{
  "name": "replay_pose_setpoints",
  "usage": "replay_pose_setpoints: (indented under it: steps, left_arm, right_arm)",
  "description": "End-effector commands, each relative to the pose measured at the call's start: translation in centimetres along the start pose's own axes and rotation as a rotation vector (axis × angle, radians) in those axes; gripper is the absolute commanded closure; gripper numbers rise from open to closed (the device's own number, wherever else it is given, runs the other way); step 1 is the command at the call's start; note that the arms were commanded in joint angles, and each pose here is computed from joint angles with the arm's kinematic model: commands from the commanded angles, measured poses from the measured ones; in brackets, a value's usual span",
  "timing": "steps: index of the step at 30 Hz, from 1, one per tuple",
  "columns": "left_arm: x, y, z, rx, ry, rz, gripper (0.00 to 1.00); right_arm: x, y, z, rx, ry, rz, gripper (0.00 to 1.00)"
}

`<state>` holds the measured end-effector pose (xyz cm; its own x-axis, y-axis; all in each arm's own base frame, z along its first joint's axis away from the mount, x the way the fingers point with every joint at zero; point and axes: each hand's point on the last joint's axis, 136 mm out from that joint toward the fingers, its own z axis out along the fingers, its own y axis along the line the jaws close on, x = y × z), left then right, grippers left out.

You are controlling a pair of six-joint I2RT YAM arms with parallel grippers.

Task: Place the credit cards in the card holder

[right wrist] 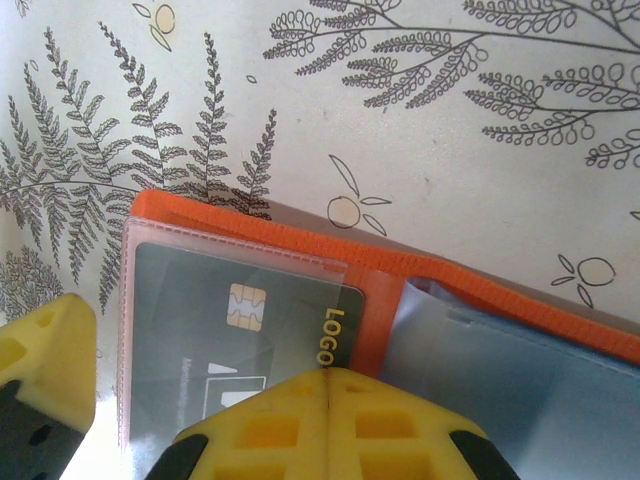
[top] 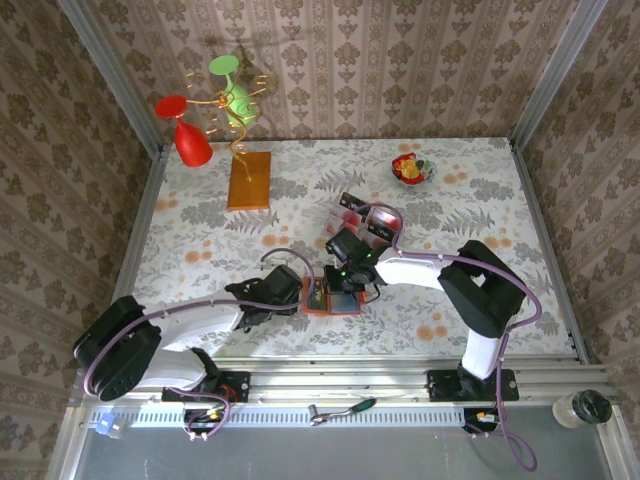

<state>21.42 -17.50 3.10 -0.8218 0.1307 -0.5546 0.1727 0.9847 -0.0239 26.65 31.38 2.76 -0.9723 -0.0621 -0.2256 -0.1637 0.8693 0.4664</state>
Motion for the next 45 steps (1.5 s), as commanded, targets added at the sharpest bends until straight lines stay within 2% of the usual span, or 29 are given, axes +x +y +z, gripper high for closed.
replay_pose_setpoints:
  steps: [1, 9, 16, 18, 20, 24, 45]
  left_arm:
    - [-0.7, 0.6, -0.9, -0.019, -0.014, -0.015, 0.28]
    - [-3.6, -1.4, -3.3, 0.058, -0.072, -0.022, 0.28]
    - [-7.0, -6.0, -5.3, 0.145, -0.132, 0.011, 0.28]
    - [-7.6, -7.6, -5.3, 0.176, -0.137, 0.016, 0.28]
    - [-7.6, -8.9, -5.0, 0.199, -0.131, 0.017, 0.28]
    - [-7.1, -10.5, -4.0, 0.226, -0.117, 0.019, 0.28]
    - [-4.1, -11.7, -1.4, 0.276, -0.048, 0.038, 0.28]
  right_arm:
    - [-1.0, 0.7, -1.5, -0.028, -0.040, -0.004, 1.00]
    - [-1.9, -0.8, -4.3, -0.025, -0.092, 0.015, 1.00]
    - [-1.5, -3.6, -5.3, 0.015, -0.094, 0.038, 1.00]
    - [-1.4, -4.3, -5.4, 0.031, -0.087, 0.041, 0.94]
    - [-1.4, -4.9, -5.5, 0.048, -0.085, 0.040, 0.90]
    - [-1.7, -5.2, -5.4, 0.051, -0.076, 0.051, 0.90]
    - [-1.5, -5.6, -3.2, 0.055, -0.014, 0.054, 0.94]
